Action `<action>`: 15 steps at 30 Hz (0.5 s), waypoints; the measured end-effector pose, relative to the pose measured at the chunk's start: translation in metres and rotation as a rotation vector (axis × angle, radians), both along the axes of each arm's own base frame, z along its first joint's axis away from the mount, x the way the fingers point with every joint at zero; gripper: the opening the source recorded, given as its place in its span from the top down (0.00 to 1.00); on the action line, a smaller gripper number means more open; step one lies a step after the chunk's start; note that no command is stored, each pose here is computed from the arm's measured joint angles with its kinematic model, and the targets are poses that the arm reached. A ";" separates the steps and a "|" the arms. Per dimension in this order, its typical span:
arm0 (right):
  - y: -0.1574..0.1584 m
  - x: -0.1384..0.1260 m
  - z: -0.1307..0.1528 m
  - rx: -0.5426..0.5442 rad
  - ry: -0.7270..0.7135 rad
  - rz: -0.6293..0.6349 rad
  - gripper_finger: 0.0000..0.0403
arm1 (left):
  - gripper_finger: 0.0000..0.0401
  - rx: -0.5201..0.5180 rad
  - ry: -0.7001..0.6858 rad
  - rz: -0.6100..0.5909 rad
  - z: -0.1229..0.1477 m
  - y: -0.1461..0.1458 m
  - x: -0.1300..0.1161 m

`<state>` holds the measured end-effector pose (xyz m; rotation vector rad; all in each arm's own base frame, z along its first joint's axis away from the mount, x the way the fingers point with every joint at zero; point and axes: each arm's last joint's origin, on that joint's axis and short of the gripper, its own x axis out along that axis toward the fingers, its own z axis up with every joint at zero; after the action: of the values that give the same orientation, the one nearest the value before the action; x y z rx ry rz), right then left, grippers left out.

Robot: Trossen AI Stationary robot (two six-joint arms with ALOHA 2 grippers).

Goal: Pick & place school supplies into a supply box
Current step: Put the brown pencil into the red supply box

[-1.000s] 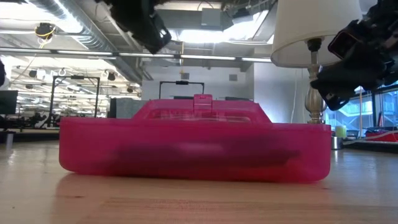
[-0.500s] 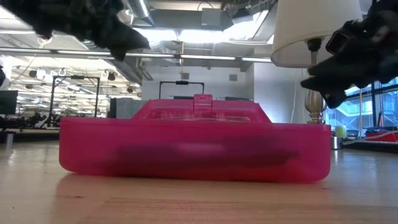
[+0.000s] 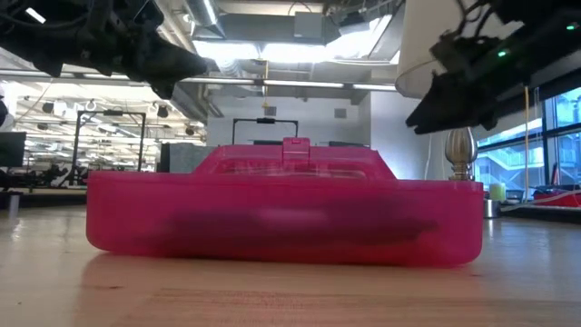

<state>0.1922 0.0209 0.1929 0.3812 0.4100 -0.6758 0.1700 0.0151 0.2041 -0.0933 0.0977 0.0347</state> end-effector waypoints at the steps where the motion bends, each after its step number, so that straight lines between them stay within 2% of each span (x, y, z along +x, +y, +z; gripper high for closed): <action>1: -0.002 0.003 -0.001 0.014 0.017 -0.026 0.62 | 0.87 0.000 0.000 0.000 0.000 0.000 0.000; 8: -0.016 0.029 -0.018 0.034 0.053 -0.143 0.62 | 0.87 -0.008 0.000 0.000 0.000 0.000 0.000; 15: -0.033 0.038 -0.039 0.046 0.107 -0.239 0.62 | 0.88 -0.008 -0.001 0.000 0.000 0.000 0.000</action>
<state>0.2306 -0.0123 0.1540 0.4437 0.4866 -0.9236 0.1700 0.0151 0.2041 -0.1009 0.0972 0.0344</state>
